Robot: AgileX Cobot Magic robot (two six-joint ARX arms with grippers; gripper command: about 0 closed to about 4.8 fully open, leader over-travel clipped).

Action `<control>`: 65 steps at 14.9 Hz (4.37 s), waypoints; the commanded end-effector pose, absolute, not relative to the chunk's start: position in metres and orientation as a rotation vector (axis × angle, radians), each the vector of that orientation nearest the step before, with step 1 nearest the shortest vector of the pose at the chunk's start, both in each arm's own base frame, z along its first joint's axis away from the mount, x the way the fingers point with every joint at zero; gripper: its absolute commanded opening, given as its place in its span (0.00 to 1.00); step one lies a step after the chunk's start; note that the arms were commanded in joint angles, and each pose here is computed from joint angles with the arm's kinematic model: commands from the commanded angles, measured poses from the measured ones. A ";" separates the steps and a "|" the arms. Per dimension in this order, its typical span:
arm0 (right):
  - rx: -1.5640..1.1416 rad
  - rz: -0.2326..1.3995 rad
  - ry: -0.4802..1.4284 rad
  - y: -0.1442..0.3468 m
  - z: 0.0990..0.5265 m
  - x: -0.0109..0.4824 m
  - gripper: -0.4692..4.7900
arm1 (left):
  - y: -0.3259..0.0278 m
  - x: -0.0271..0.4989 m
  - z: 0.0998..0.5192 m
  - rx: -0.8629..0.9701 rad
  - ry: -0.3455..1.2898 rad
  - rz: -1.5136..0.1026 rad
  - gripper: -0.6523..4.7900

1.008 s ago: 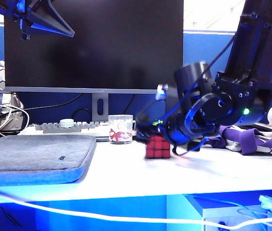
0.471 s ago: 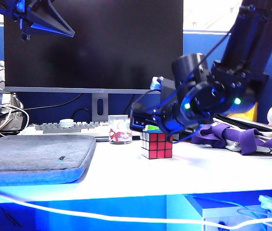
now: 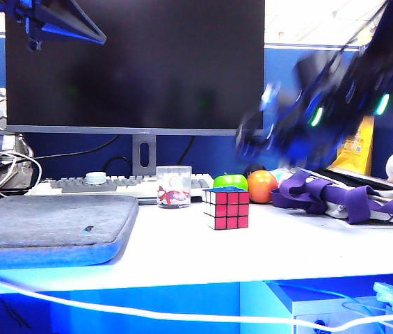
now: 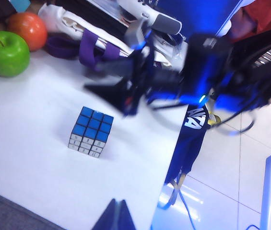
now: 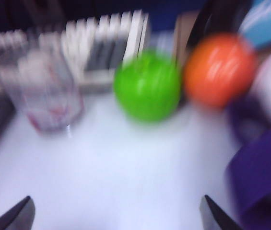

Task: Rotate the Rubik's Cube so that its red face is facing towards you.

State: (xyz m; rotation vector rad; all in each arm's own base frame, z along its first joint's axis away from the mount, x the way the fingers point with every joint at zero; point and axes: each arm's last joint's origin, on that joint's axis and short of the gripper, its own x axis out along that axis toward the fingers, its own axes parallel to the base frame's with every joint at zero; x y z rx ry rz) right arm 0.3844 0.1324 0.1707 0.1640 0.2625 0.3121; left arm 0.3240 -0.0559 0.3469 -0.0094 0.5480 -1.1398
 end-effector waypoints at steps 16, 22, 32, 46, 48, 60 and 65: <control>0.127 0.356 -0.126 0.034 0.269 0.074 0.08 | -0.016 0.030 0.382 0.193 0.056 -0.573 0.11; 0.171 0.464 0.055 0.045 0.205 0.087 0.08 | -0.012 0.014 0.315 0.101 0.097 -0.483 0.11; 0.140 0.488 0.234 0.049 0.148 0.092 0.08 | -0.013 0.027 0.281 -0.082 0.164 -0.451 0.11; 0.171 0.498 0.108 0.049 0.160 0.093 0.08 | -0.017 0.075 0.234 -0.187 0.013 -0.454 0.11; 0.168 0.409 0.107 0.047 0.159 0.094 0.08 | -0.016 0.076 0.231 -0.186 0.009 -0.398 0.11; 0.139 0.391 0.210 0.046 0.149 0.093 0.08 | -0.013 0.082 0.215 -0.191 0.038 -0.273 0.12; 0.182 0.404 0.057 0.043 0.162 0.088 0.08 | -0.014 0.088 0.199 -0.186 -0.069 -0.282 0.12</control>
